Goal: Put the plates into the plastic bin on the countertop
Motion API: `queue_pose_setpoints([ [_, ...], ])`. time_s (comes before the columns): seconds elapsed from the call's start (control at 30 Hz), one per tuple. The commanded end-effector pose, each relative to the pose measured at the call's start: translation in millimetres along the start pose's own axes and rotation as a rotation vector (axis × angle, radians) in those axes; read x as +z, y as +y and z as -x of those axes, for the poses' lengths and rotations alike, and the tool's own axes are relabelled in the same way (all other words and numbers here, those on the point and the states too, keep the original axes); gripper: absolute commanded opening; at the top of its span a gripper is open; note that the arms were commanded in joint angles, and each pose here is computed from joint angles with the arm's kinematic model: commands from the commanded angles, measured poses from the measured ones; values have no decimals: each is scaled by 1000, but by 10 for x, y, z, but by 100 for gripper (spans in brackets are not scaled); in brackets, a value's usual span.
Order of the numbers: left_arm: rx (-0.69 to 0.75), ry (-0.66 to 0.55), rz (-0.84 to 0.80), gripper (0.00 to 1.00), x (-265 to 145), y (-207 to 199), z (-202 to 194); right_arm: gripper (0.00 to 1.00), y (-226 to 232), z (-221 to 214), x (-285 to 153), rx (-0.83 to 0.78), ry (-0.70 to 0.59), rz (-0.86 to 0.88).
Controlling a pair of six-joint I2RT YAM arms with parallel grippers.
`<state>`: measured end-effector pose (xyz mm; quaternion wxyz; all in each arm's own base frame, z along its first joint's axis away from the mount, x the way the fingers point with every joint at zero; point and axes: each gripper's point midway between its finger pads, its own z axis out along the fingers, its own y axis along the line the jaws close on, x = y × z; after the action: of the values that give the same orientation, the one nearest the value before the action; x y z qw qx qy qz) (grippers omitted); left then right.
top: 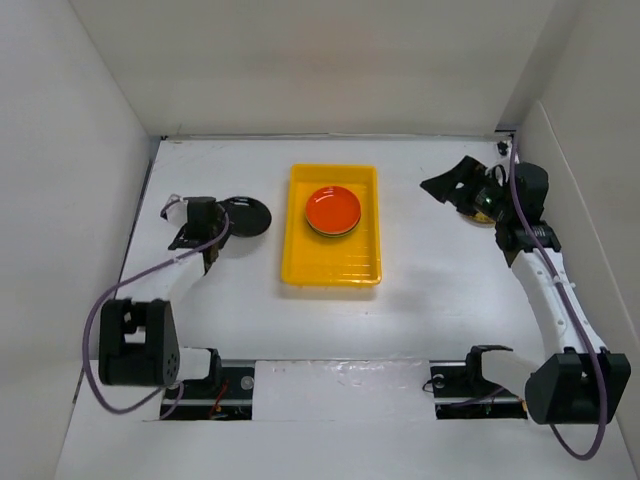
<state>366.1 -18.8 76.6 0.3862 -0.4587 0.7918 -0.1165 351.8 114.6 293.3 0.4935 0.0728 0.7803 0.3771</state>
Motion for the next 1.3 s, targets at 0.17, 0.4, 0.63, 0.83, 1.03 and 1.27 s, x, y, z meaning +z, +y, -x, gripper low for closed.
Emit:
queue_pose_setpoints([
  [0.17,12,-198,-321,0,-821,-982,681,97,-1052,42,-302,137,-128,-239],
  [0.4,234,56,-568,0,-821,-1911,-106,98,-1540,197,-504,227,-232,-393],
  [0.63,347,205,-541,0,-544,-2086,-895,98,-1902,308,-693,317,-266,-446],
  [0.83,373,265,-529,33,-317,-2049,-1112,98,-1896,286,-702,317,-266,-446],
  [1.03,357,206,-621,100,-689,-2196,-876,100,-2189,143,-668,367,-262,-525],
  [1.27,378,98,-744,100,-1496,-2191,-522,95,-2747,-9,-521,460,-227,-651],
])
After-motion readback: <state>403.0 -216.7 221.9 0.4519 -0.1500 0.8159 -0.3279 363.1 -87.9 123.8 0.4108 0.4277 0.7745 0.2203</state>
